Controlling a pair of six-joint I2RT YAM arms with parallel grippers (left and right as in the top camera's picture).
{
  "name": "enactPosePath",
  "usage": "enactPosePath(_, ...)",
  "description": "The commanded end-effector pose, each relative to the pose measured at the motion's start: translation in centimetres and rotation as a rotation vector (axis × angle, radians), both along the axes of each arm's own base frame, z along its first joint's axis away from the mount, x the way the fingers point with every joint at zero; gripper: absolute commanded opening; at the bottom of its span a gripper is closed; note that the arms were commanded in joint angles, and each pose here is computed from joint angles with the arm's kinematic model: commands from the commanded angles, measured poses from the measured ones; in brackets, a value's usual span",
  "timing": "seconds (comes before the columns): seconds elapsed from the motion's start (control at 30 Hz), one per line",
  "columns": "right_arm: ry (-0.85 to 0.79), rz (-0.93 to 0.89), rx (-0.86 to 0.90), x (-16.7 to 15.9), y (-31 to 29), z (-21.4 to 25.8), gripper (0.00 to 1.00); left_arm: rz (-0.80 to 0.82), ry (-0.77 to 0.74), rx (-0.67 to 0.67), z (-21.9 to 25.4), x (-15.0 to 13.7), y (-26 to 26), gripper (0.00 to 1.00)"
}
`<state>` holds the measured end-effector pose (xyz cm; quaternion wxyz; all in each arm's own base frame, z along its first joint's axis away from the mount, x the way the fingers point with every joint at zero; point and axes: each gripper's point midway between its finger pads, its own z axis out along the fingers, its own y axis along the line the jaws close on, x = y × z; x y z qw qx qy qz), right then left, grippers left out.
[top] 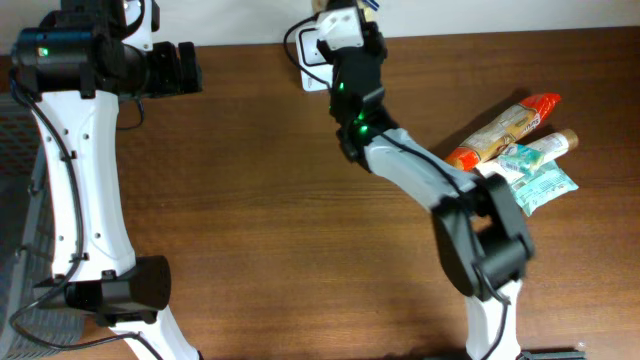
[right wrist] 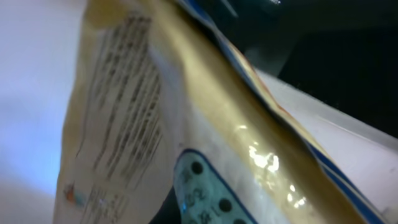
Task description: Scan the item barcode
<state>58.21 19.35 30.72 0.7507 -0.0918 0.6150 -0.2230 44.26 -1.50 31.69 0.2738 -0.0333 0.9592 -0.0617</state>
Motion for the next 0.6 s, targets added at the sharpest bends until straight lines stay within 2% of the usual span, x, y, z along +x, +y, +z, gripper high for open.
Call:
enactPosePath(0.0,-0.028,-0.026,-0.328,1.0,1.7,-2.8,0.04,-0.011,-0.02,0.008,0.6,0.0,0.1,0.99)
enactPosePath(0.1,-0.041,0.002,-0.358,2.2,2.3,-4.5,0.04,-0.01,-0.02,0.008,0.6,0.0,0.1,0.99)
enactPosePath(0.37,-0.089,0.062,-0.386,5.8,2.5,-1.1,0.04,-0.01,-0.02,0.008,0.6,0.0,0.1,0.99)
enactPosePath(0.57,-0.067,0.113,-0.407,6.8,2.5,-2.7,0.04,-0.011,-0.02,0.008,0.6,0.0,0.1,0.99)
